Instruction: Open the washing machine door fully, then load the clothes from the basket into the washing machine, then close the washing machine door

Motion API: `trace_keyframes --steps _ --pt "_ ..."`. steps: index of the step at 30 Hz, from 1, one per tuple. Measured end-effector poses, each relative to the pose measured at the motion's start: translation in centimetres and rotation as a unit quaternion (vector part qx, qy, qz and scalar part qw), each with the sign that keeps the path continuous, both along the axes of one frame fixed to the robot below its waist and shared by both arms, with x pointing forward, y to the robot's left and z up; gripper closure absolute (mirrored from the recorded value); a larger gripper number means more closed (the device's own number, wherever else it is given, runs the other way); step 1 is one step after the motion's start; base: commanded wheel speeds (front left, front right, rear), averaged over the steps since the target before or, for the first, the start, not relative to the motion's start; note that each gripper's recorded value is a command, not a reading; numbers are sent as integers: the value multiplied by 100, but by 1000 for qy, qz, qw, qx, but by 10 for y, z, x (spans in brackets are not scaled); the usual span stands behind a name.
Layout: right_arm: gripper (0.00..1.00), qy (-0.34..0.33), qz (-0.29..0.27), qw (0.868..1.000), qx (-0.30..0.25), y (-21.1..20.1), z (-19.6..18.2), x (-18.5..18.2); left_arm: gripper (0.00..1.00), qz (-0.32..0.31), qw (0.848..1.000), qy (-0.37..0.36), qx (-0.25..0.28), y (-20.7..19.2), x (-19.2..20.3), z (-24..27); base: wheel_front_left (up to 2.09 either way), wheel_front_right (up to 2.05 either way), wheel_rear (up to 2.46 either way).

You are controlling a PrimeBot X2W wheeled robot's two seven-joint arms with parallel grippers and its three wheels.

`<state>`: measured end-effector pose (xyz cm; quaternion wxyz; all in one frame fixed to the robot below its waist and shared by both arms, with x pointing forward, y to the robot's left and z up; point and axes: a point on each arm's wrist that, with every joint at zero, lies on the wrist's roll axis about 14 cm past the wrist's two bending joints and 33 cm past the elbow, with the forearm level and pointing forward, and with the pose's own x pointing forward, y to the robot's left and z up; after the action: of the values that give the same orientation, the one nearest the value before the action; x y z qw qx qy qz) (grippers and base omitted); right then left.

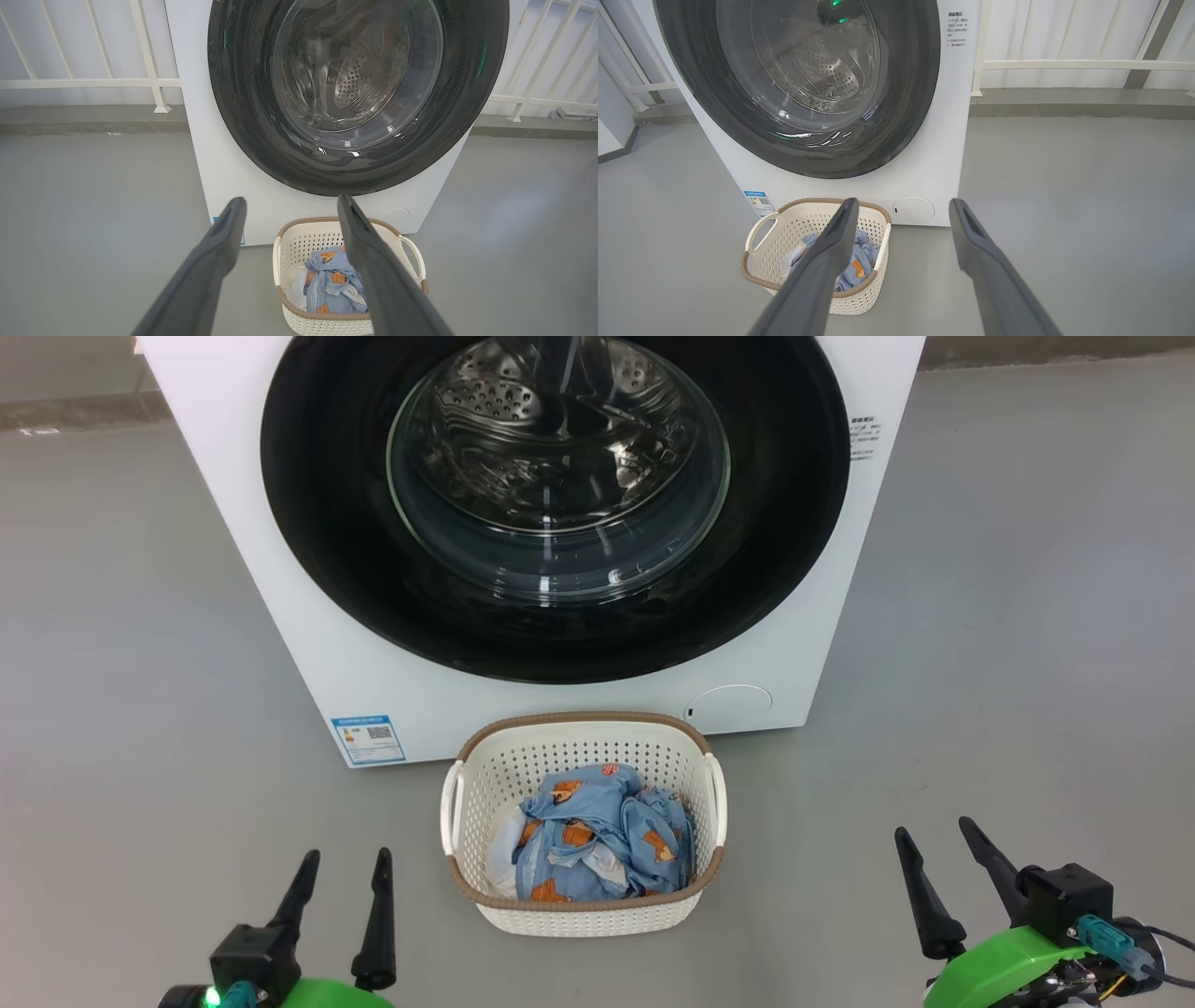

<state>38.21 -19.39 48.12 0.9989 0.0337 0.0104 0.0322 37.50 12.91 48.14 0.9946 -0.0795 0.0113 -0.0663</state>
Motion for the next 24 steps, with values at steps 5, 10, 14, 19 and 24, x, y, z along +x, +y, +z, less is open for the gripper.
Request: trace_keyframes --steps 5,10,14,19,24 --pt "0 0 -1 1000 0 0 0 0 0 -1 1000 2 0 -1 0 -1 0 0 0" --pt "0 0 -3 1000 4 -1 0 -1 0 -3 1000 3 1 -2 0 -2 28 28 -57" --pt "0 -1 -3 1000 4 -2 0 -1 0 -4 1000 4 2 -2 0 -3 57 57 -115" --pt "0 -1 -5 1000 5 -2 0 -1 0 -5 1000 4 3 -2 0 -3 93 93 -186" --pt "0 0 -6 1000 6 -3 0 -1 0 -6 1000 5 3 -3 1 -3 122 122 -244"
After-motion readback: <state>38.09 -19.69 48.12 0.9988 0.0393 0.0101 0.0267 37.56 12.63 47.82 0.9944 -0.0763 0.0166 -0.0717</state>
